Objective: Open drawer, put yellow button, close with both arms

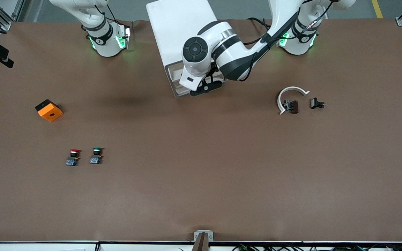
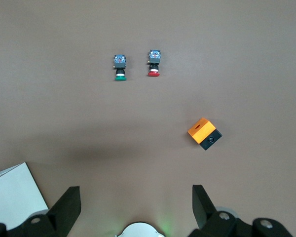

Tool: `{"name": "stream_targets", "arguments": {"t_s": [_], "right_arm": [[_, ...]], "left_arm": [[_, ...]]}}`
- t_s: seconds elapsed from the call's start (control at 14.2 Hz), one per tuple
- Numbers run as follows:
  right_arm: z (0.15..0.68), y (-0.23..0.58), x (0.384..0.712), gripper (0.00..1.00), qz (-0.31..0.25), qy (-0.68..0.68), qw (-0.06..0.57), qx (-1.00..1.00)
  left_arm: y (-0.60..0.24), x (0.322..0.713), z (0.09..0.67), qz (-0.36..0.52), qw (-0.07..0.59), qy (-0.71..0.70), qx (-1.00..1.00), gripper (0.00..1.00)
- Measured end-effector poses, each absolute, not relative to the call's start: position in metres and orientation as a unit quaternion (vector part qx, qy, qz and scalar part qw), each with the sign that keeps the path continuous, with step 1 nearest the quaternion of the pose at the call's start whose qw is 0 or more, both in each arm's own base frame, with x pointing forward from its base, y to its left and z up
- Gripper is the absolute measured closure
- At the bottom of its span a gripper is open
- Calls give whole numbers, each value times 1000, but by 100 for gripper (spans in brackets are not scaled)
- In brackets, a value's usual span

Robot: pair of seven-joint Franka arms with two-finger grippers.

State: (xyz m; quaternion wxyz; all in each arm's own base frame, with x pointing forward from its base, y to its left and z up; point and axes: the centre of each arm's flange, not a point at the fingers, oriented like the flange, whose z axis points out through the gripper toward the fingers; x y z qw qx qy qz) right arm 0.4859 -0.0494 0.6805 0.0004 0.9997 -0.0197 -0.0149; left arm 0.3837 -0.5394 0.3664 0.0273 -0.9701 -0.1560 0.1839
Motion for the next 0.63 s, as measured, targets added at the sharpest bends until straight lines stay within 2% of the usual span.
{"name": "stream_targets", "arguments": {"t_s": [0.63], "right_arm": [[683,-60,484,0,-9,-32,-14,999]], "left_arm": [[-548,368,358,250,12,-169,-953,0]]}}
